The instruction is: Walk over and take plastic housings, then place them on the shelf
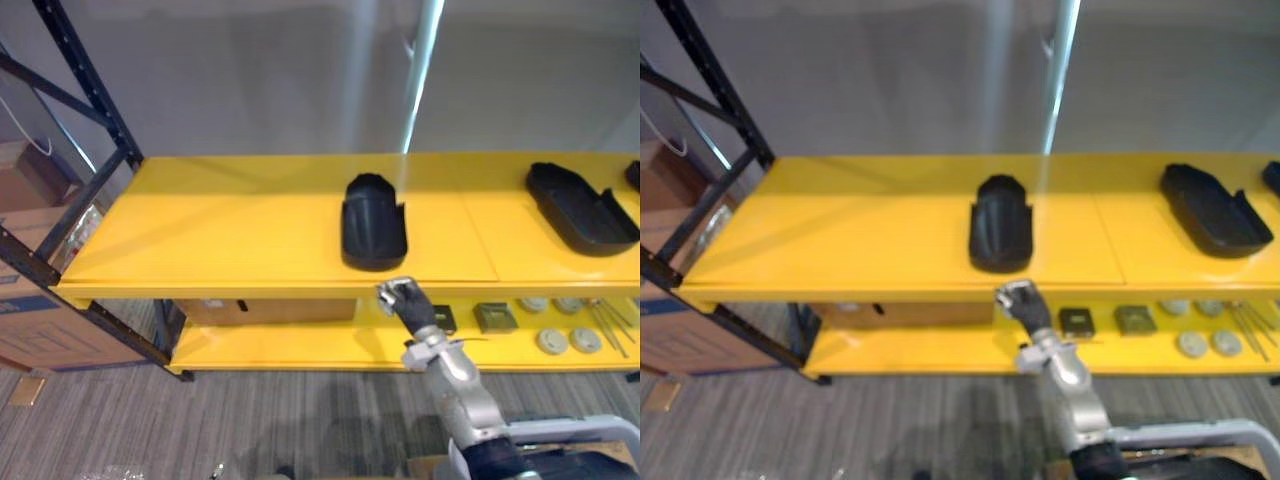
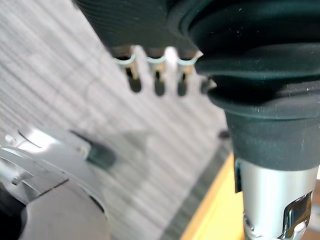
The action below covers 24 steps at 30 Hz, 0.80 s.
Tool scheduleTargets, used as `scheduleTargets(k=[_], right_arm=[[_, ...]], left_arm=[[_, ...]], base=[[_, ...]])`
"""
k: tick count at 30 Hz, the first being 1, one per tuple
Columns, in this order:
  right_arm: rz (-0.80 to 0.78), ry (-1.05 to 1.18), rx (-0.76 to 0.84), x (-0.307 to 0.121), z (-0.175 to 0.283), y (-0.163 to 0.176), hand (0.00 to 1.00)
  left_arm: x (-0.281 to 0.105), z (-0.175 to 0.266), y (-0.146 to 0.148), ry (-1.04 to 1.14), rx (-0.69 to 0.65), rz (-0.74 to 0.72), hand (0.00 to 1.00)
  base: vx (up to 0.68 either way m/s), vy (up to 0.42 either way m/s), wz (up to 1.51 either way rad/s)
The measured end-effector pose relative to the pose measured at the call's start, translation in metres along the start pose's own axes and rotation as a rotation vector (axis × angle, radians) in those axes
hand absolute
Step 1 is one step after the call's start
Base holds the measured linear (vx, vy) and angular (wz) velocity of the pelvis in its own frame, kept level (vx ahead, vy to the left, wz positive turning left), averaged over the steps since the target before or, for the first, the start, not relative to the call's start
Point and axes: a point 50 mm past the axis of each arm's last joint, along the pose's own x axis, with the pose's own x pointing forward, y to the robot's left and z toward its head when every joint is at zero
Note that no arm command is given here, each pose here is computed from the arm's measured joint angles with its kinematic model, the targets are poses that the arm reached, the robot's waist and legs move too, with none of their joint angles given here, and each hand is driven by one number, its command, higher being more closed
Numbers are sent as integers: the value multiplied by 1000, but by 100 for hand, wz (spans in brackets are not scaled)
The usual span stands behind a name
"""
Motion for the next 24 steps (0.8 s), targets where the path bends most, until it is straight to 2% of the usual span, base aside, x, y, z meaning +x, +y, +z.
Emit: scheduleTargets(k=[24], right_arm=[[-70,35,-55,43,12,-4,100]], left_arm=[[0,-7,4,42,26,5,0]], base=[[-17,1,8]])
